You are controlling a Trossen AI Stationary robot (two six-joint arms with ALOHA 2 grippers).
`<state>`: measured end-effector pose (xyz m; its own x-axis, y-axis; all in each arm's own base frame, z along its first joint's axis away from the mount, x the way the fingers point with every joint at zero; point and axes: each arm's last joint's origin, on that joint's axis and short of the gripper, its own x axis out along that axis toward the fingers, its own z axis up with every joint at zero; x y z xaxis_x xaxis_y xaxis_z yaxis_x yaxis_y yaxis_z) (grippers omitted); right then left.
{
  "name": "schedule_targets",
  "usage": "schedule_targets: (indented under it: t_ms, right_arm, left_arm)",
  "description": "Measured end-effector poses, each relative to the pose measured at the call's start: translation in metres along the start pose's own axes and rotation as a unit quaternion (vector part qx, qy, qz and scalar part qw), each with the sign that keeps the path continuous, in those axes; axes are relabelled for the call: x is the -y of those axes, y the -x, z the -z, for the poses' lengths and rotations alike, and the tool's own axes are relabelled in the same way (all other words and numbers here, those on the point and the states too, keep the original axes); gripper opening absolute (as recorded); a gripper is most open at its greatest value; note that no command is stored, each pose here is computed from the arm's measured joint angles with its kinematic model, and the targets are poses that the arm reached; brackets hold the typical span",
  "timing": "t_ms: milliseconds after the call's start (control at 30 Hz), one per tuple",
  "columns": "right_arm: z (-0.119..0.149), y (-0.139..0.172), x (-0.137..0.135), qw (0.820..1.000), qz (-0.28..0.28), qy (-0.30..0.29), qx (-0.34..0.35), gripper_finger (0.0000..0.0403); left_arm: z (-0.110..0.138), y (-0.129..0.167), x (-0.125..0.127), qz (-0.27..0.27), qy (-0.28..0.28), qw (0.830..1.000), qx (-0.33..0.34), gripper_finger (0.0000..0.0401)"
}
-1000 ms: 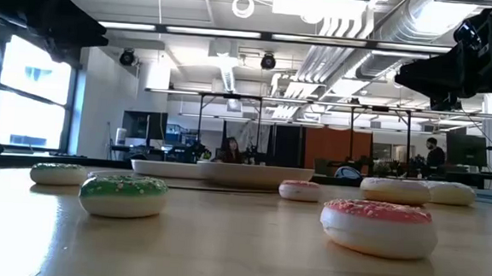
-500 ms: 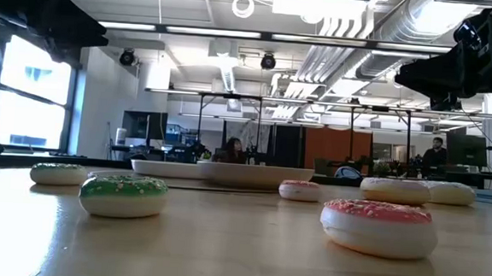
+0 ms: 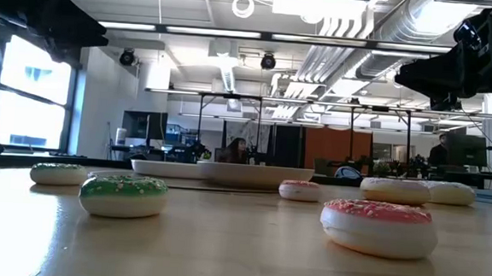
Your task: Pick & Place donuts
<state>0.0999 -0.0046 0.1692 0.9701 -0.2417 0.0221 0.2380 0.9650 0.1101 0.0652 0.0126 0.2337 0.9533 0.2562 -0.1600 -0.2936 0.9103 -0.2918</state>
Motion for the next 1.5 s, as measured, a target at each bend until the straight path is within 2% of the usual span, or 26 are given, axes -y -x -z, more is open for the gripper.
schedule_targets:
  t_ms: [1233, 1300, 1433, 1500]
  right_arm:
    - [0.0000, 0.0000, 0.0000, 1.000, 0.000, 0.000, 0.000, 0.0138]
    - [0.0001, 0.0000, 0.0000, 1.000, 0.000, 0.000, 0.000, 0.0138]
    - [0.0001, 0.0000, 0.0000, 1.000, 0.000, 0.000, 0.000, 0.0138]
    - [0.0001, 0.0000, 0.0000, 1.000, 0.000, 0.000, 0.000, 0.0138]
  left_arm:
    - [0.0001, 0.0000, 0.0000, 0.000, 0.000, 1.000, 0.000, 0.0119]
    - [-0.0010, 0.0000, -0.0007, -0.015, -0.019, 1.000, 0.009, 0.0119]
    - [-0.0005, 0.0003, -0.0046, -0.078, -0.078, 0.994, 0.014, 0.0119]
    - [-0.0010, 0.0005, -0.0056, -0.096, -0.080, 0.992, 0.020, 0.0119]
